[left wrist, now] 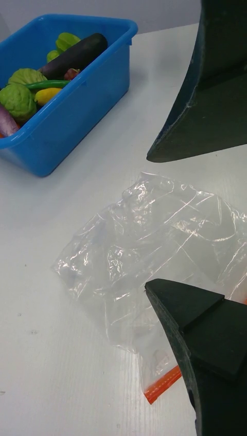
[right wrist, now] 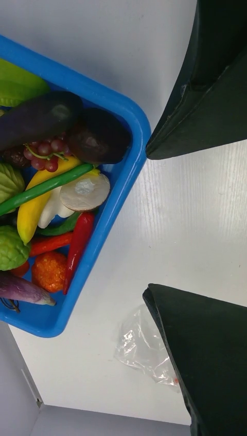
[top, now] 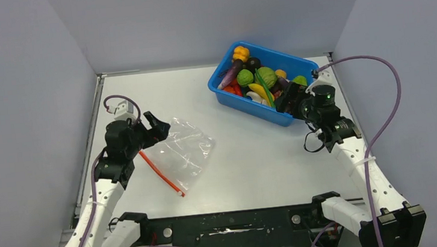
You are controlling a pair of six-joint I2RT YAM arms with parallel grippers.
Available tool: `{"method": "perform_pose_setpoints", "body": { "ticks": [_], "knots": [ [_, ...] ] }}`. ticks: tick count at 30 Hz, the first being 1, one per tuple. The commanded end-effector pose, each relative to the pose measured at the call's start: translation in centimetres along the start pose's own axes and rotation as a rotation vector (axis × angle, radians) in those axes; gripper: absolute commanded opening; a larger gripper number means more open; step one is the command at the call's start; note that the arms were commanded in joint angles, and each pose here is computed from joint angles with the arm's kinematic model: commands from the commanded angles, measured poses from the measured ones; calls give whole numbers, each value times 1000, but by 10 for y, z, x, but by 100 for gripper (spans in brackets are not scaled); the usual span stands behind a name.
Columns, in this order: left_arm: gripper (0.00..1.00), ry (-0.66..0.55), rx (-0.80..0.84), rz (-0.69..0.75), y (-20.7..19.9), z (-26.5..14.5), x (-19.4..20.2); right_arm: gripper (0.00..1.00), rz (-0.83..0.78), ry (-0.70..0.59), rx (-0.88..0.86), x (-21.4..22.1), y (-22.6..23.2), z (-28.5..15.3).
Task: Place the food in the zip-top bag and seal the zipper
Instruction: Move the zipper food storage bag to the center of the board.
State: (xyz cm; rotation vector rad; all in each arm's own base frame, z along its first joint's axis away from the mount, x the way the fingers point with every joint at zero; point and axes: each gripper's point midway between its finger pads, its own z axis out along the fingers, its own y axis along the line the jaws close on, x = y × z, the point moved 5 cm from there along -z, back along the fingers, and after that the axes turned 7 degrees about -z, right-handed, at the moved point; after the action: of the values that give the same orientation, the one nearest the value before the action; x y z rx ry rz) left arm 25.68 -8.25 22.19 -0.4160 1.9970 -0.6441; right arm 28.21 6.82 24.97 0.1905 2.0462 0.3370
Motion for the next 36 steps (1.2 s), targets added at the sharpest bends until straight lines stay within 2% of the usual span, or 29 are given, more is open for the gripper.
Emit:
{"method": "perform_pose_setpoints", "body": {
  "ticks": [1, 5, 9, 13, 16, 19, 25, 31, 36],
  "knots": [
    [85, -49, 29, -12, -11, -2, -15, 98, 6, -87, -46, -18, 10, -7],
    [82, -89, -3, -67, -3, 3, -14, 98, 19, -88, -63, -17, 12, -7],
    [77, -66, -17, -107, 3, 12, -4, 98, 35, -75, -74, -13, 13, -4],
    [74, 10, -76, -113, 21, 27, 18, 98, 47, -53, -93, -8, 15, -1],
    [74, 67, -42, -106, 25, 36, 33, 98, 49, -52, -109, -11, 18, -3],
    [75, 135, -7, -164, 31, 50, 57, 98, 54, -72, -150, -13, 23, -5],
    [75, 274, -70, -175, 36, 76, 94, 98, 65, -60, -210, -16, 33, -9],
    [75, 425, 23, -52, -18, 96, 134, 98, 80, -50, -278, -10, 40, -16],
    [75, 454, 230, -113, -76, 104, 157, 98, 77, -59, -283, -7, 40, -24]
  ]
}}
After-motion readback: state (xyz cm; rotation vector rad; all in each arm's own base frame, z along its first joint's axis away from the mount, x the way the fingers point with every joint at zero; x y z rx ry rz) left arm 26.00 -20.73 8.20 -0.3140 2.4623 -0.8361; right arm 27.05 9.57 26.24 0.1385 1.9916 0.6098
